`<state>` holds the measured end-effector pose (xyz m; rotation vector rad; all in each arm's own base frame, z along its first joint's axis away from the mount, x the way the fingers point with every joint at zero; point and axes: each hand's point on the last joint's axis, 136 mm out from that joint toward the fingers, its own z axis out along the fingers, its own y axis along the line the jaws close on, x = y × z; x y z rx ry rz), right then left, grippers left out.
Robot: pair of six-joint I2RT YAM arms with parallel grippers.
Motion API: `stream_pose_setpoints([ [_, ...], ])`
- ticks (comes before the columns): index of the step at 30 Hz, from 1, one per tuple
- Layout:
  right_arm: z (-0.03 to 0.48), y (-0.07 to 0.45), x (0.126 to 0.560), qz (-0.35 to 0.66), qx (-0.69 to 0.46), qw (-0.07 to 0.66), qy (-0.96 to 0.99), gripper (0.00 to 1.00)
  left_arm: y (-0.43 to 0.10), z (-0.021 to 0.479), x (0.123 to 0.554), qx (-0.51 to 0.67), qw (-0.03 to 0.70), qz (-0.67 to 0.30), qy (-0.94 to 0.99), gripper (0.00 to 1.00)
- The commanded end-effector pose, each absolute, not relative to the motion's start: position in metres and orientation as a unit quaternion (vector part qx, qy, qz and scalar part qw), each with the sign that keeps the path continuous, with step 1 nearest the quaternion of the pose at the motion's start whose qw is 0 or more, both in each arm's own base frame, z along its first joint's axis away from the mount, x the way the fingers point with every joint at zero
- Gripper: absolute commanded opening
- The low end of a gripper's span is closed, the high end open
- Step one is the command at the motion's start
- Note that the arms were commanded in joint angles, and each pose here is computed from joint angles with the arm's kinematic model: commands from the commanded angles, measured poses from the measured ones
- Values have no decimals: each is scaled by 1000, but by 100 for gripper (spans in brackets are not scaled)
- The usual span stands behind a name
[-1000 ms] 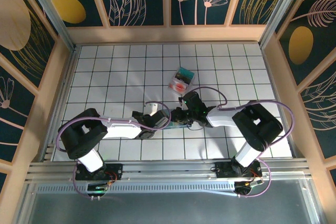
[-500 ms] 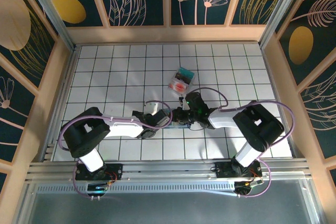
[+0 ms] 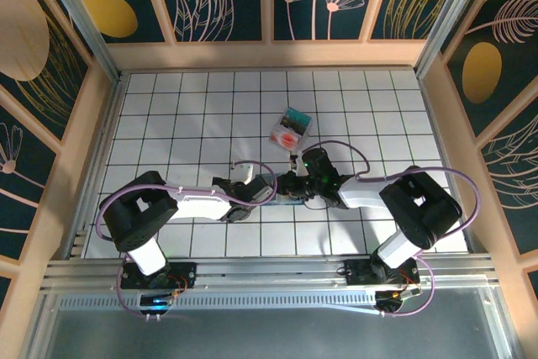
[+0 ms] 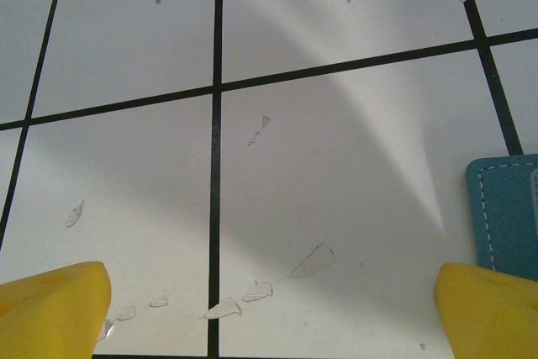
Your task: Take the credit cards out of the card holder
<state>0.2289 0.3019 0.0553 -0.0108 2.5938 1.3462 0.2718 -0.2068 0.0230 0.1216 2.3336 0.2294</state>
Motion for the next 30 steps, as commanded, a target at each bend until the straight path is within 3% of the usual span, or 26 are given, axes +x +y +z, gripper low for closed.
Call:
stream_pose_setpoints([
  [1,69,303,230,478,-9,117,871,21,-189,0,258,76,342,134,927,99],
  [27,60,286,228,486,9,122,865,19,-189,-10,257,72,326,128,934,99],
  [30,60,284,230,482,12,129,867,13,-188,-10,256,72,326,128,934,99],
])
